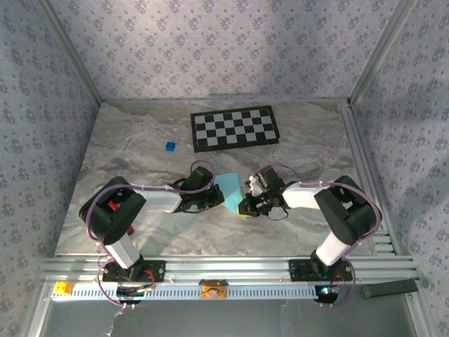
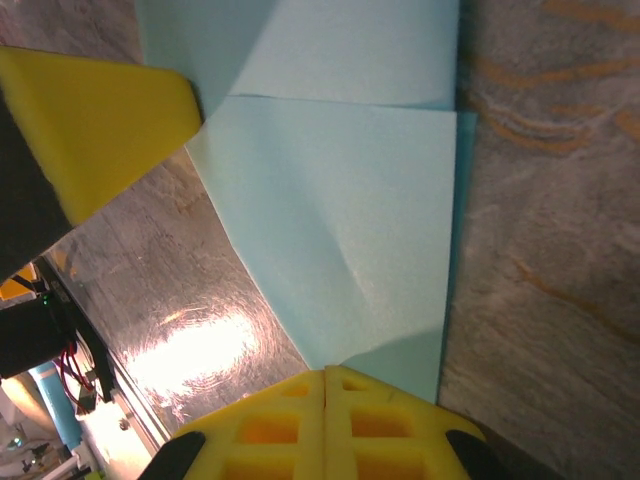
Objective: Fold a paper plane with a square sheet of paper (pick it up from the middle)
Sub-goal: Third fold the triangle at the center of the table.
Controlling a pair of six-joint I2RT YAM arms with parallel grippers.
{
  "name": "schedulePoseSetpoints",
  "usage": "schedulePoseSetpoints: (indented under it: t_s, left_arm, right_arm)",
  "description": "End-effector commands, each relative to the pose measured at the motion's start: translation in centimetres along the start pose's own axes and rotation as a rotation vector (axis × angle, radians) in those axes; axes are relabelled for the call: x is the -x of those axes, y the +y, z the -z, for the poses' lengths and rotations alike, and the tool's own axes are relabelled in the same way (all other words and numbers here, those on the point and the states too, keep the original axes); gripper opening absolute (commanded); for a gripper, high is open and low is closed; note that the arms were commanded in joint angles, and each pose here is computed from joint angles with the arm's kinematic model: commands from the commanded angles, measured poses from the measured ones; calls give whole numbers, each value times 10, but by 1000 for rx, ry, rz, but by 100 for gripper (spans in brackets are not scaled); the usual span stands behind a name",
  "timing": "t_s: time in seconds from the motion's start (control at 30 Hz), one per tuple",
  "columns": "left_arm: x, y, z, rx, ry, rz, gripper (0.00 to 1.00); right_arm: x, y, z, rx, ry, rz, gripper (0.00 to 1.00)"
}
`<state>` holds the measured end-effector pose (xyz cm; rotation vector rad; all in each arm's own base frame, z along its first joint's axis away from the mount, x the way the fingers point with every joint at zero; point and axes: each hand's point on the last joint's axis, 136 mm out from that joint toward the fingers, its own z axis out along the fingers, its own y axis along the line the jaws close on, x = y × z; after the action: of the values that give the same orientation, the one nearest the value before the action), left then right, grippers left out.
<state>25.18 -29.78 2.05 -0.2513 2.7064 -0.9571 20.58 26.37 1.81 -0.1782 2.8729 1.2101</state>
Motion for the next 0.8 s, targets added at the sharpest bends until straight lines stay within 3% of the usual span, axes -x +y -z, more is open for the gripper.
schedulePoseSetpoints:
  t_s: [0.0, 0.23, 0.47, 0.77]
  left_arm:
    - [-11, 29, -7, 102, 27, -2, 4]
    - [-14, 35, -6, 120, 36, -21, 4]
    - [-11, 27, -7, 110, 39, -38, 3]
    - [-10, 28, -7, 109, 36, -37, 3]
  right_arm:
    - [-12, -9, 5, -45, 36, -53, 0]
    - [2, 28, 12, 27, 22, 50, 0]
    - [17, 36, -9, 12, 45, 76, 1]
    - [14, 10, -28, -59, 79, 30, 1]
